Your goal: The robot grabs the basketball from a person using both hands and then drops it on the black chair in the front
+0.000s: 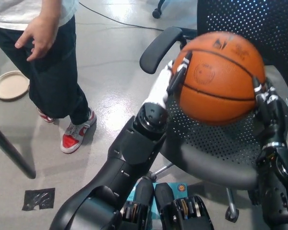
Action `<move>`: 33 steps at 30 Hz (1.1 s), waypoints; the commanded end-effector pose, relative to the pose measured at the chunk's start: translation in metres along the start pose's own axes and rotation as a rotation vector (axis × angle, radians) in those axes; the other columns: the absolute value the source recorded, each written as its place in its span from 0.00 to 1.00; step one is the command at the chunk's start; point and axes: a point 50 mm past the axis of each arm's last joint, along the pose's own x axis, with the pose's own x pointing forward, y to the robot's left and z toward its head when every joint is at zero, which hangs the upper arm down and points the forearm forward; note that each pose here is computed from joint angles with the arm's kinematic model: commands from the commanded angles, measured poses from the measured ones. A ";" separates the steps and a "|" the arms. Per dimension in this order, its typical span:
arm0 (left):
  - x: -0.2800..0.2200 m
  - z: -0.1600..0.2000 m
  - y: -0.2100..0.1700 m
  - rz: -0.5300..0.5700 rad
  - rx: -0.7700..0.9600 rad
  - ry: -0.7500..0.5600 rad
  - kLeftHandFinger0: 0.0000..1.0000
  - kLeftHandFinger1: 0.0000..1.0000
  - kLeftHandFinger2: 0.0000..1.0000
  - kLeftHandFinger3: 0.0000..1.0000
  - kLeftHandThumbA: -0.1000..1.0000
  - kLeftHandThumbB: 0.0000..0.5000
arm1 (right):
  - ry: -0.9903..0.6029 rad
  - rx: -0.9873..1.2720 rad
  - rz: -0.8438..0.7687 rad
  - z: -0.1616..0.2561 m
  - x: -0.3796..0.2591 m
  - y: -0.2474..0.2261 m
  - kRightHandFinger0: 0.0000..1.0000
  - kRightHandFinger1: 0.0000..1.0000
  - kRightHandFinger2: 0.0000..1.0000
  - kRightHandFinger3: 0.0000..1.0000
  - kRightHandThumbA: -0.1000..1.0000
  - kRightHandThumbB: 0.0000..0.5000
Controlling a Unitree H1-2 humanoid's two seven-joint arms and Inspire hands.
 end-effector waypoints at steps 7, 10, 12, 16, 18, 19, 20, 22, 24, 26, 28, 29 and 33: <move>-0.007 0.071 -0.063 -0.245 0.033 -0.240 1.00 1.00 1.00 1.00 1.00 0.42 | -0.101 0.055 0.321 0.014 0.019 0.063 1.00 1.00 1.00 1.00 1.00 0.51; -0.005 0.066 -0.060 -0.240 0.021 -0.240 1.00 1.00 1.00 1.00 1.00 0.46 | -0.113 0.020 0.269 0.014 0.024 0.054 1.00 1.00 1.00 1.00 1.00 0.56; -0.003 0.063 -0.055 -0.236 0.015 -0.227 1.00 1.00 1.00 1.00 1.00 0.54 | -0.102 0.031 0.217 0.018 0.029 0.045 1.00 1.00 1.00 1.00 1.00 0.64; 0.002 0.056 -0.038 -0.208 0.020 -0.221 1.00 1.00 1.00 1.00 1.00 0.59 | -0.120 0.054 0.143 0.035 0.040 0.018 1.00 1.00 1.00 1.00 1.00 0.59; 0.005 0.057 -0.028 -0.197 0.014 -0.227 1.00 1.00 1.00 1.00 1.00 0.56 | -0.139 0.036 0.117 0.046 0.046 0.008 1.00 1.00 1.00 1.00 1.00 0.56; 0.007 0.058 -0.023 -0.193 0.002 -0.228 1.00 1.00 1.00 1.00 1.00 0.55 | -0.153 0.030 0.106 0.055 0.051 0.000 1.00 1.00 1.00 1.00 1.00 0.56; 0.007 0.059 -0.020 -0.192 0.000 -0.232 1.00 1.00 1.00 1.00 1.00 0.54 | -0.163 0.018 0.108 0.060 0.052 -0.003 1.00 1.00 1.00 1.00 1.00 0.57; 0.010 0.064 -0.010 -0.182 0.021 -0.245 1.00 1.00 1.00 1.00 1.00 0.52 | -0.201 -0.019 0.097 0.080 0.061 -0.014 1.00 1.00 1.00 1.00 1.00 0.55; 0.012 0.069 0.000 -0.175 0.021 -0.250 1.00 1.00 1.00 1.00 1.00 0.56 | -0.235 -0.056 0.077 0.098 0.066 -0.023 1.00 1.00 1.00 1.00 1.00 0.54; 0.014 0.075 0.011 -0.163 0.013 -0.273 1.00 1.00 1.00 1.00 1.00 0.61 | -0.256 -0.063 0.071 0.115 0.071 -0.028 1.00 1.00 1.00 1.00 1.00 0.57; 0.017 0.085 0.030 -0.140 0.016 -0.290 1.00 1.00 1.00 1.00 1.00 0.70 | -0.296 -0.143 0.070 0.141 0.078 -0.035 1.00 1.00 1.00 1.00 1.00 0.66; 0.017 0.088 0.035 -0.132 0.014 -0.300 1.00 1.00 1.00 1.00 1.00 0.70 | -0.314 -0.165 0.066 0.149 0.080 -0.037 1.00 1.00 1.00 1.00 1.00 0.67; 0.019 0.102 0.058 -0.113 0.023 -0.332 1.00 1.00 1.00 1.00 1.00 0.67 | -0.351 -0.225 0.048 0.178 0.084 -0.041 1.00 1.00 1.00 1.00 1.00 0.68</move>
